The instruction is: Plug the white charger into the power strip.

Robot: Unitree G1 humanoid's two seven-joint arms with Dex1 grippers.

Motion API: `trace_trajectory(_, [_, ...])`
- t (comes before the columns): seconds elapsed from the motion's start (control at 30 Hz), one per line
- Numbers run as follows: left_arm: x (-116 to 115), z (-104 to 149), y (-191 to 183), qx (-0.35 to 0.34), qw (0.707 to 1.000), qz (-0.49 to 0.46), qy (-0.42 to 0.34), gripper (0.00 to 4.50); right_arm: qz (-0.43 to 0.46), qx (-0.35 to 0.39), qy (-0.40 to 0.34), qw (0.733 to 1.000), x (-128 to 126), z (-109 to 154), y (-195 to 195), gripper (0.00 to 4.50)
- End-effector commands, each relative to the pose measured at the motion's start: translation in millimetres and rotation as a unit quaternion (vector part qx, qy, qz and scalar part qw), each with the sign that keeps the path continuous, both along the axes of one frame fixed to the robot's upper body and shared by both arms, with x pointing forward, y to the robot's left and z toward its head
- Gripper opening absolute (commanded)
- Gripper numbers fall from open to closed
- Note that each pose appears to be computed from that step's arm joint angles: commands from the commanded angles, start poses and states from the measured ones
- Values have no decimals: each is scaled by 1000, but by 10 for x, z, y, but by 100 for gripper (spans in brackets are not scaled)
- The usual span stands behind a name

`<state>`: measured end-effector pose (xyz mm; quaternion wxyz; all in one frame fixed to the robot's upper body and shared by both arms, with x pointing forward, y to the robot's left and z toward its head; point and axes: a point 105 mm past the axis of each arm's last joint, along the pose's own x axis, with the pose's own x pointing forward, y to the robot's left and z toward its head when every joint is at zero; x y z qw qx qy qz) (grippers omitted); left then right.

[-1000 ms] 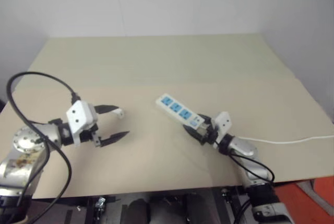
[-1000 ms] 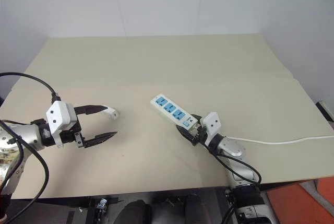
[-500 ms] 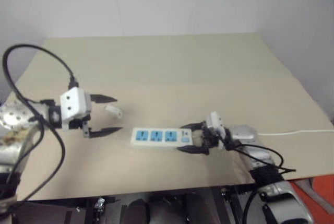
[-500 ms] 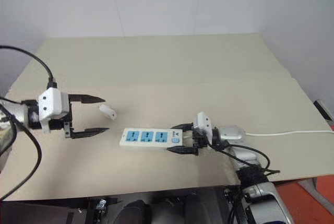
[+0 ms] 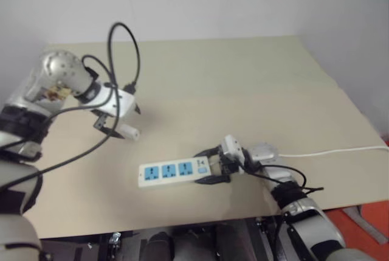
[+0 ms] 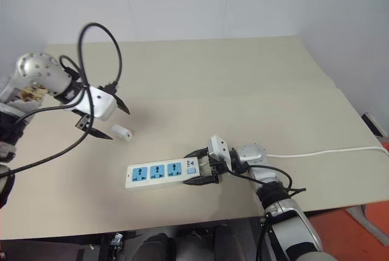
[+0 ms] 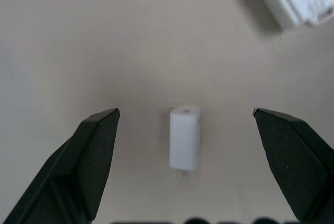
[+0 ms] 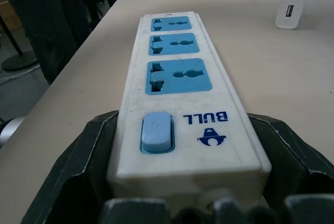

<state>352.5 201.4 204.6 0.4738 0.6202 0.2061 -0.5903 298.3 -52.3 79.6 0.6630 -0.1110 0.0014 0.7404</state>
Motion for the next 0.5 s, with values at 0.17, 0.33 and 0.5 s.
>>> trace_trajectory(0.17, [149,5,-174,63,997,-51,-3,450,-12,-23,18,999,-39,-110,-65,344])
trace_trajectory(0.33, [199,-82,-197,111,992,-64,2,450,-19,-26,19,999,-47,-113,-62,344])
trace_trajectory(0.5, [226,-210,-203,134,989,-58,17,450,-31,-27,21,999,-39,-119,-58,344])
